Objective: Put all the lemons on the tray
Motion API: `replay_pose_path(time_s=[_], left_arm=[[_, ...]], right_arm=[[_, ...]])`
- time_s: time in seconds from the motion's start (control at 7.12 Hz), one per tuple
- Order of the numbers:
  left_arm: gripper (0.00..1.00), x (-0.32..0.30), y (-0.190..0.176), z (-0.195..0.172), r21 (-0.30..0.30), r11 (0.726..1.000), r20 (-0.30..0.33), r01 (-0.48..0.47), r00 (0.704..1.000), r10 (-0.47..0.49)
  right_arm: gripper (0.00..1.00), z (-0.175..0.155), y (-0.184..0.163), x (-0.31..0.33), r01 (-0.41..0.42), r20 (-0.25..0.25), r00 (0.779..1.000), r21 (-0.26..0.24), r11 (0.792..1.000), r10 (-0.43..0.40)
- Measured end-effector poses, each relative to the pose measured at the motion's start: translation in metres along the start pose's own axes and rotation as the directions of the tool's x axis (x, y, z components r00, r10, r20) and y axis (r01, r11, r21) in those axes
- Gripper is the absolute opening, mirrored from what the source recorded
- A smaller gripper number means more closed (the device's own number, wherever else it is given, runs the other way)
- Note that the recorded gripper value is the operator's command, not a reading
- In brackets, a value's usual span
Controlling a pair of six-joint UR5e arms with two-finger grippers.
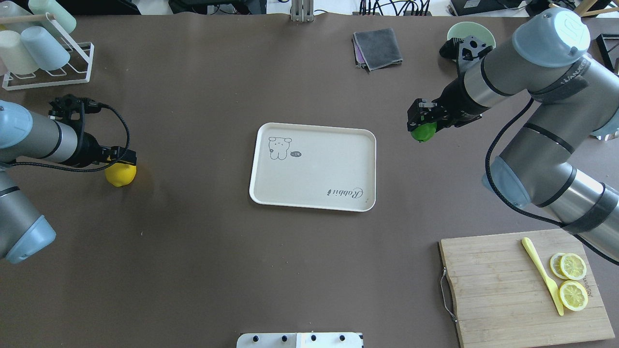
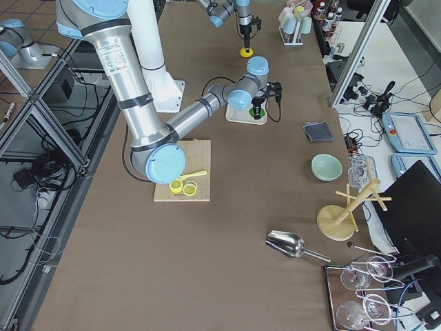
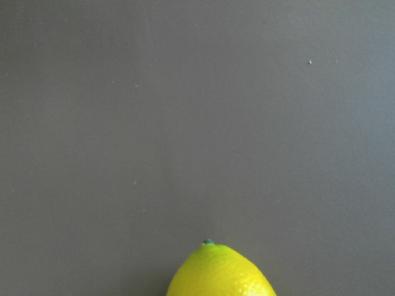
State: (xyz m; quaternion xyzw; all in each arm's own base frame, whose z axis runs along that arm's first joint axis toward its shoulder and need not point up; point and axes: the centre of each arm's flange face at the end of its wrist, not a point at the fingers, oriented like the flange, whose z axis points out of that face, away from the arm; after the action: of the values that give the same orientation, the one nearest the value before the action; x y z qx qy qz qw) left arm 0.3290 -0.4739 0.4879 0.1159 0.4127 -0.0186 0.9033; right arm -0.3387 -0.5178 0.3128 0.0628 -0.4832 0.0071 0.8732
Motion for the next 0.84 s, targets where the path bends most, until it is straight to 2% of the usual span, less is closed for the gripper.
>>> replay_pose_path(time_s=[0.14,0.28,0.56,0.84], left_arm=[[0.31,0.001,0.005,0.009,0.013,1.000,0.019,-0.011,1.000,0.011],[0.00,0.001,0.009,0.016,0.026,0.999,0.027,-0.019,0.999,0.018],[0.00,0.007,0.011,0.014,0.037,0.999,0.004,-0.025,1.000,0.025],[0.00,0.035,0.006,-0.010,0.017,1.000,-0.065,0.012,0.998,-0.011]], right_arm=[[0.00,0.001,0.000,-0.002,0.002,0.001,1.000,-0.001,1.000,-0.002],[0.00,0.001,0.000,-0.003,0.003,0.002,1.000,0.000,1.000,-0.003],[0.00,-0.001,0.000,-0.006,0.006,0.006,1.000,0.002,1.000,-0.006],[0.00,0.000,0.002,-0.011,0.006,0.011,1.000,0.001,1.000,-0.006]])
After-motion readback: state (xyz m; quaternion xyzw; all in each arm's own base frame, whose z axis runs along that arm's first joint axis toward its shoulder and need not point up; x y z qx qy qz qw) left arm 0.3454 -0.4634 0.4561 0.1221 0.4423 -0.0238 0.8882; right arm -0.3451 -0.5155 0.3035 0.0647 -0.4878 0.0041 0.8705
